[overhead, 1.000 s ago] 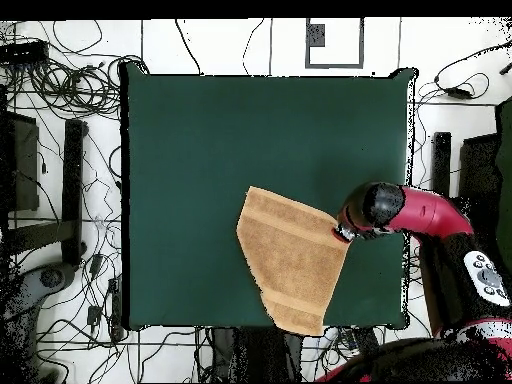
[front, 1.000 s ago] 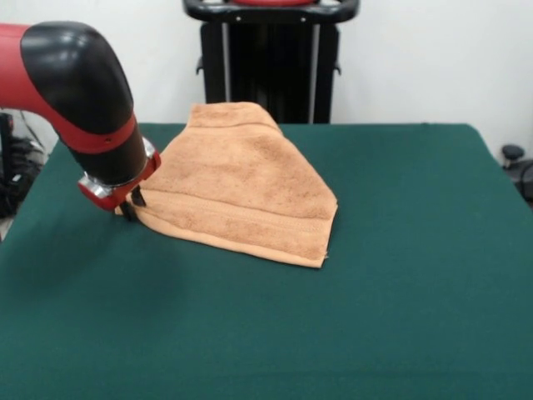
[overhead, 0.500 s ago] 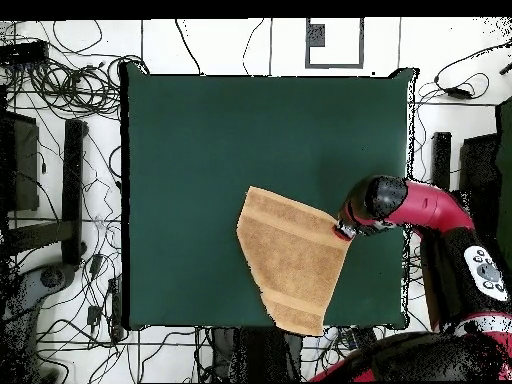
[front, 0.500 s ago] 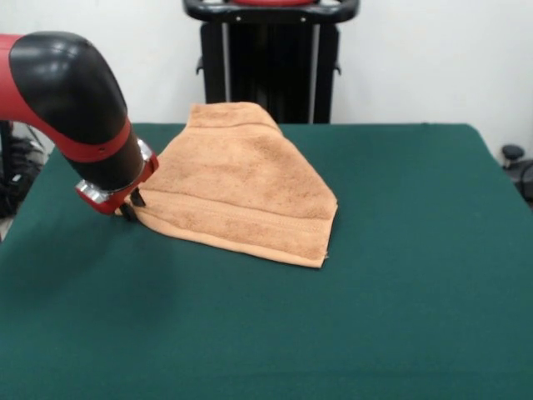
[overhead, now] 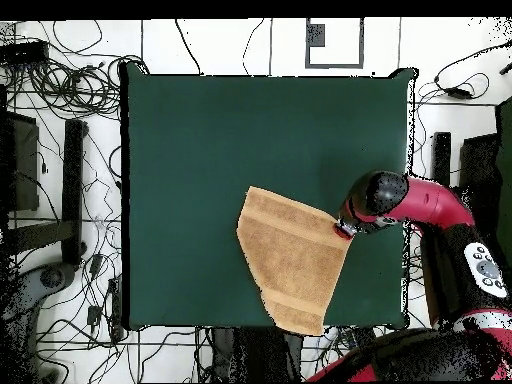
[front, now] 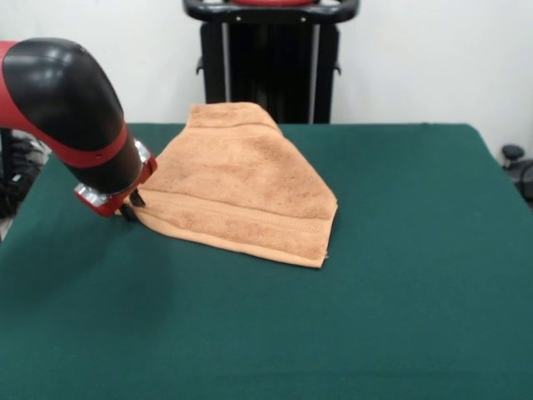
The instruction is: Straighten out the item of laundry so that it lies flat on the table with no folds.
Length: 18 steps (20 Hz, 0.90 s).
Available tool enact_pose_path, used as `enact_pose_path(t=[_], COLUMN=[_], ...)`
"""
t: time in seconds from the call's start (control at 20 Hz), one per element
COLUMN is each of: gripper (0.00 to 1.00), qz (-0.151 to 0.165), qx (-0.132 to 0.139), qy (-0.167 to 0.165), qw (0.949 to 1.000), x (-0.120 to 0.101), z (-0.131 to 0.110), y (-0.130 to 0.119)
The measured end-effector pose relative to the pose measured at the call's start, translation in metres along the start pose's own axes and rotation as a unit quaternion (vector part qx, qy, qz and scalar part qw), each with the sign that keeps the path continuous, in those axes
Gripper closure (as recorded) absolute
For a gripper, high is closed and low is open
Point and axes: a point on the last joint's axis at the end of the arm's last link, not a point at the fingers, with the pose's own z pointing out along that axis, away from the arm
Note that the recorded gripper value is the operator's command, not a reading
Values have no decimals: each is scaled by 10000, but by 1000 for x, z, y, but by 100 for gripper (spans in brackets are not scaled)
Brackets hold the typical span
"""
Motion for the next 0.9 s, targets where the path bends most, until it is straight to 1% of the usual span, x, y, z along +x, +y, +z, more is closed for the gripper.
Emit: enact_pose_path(t=[0.25, 0.45, 0.65, 0.9], gripper=[100, 100, 100, 100], qz=[-37, -32, -64, -108], qx=[-22, -21, 58, 183], qy=[19, -50, -86, -3], qw=[10000, 10000, 9999, 9998], x=[0, 1, 3, 6], z=[-1, -3, -8, -13], y=[-1, -3, -7, -9])
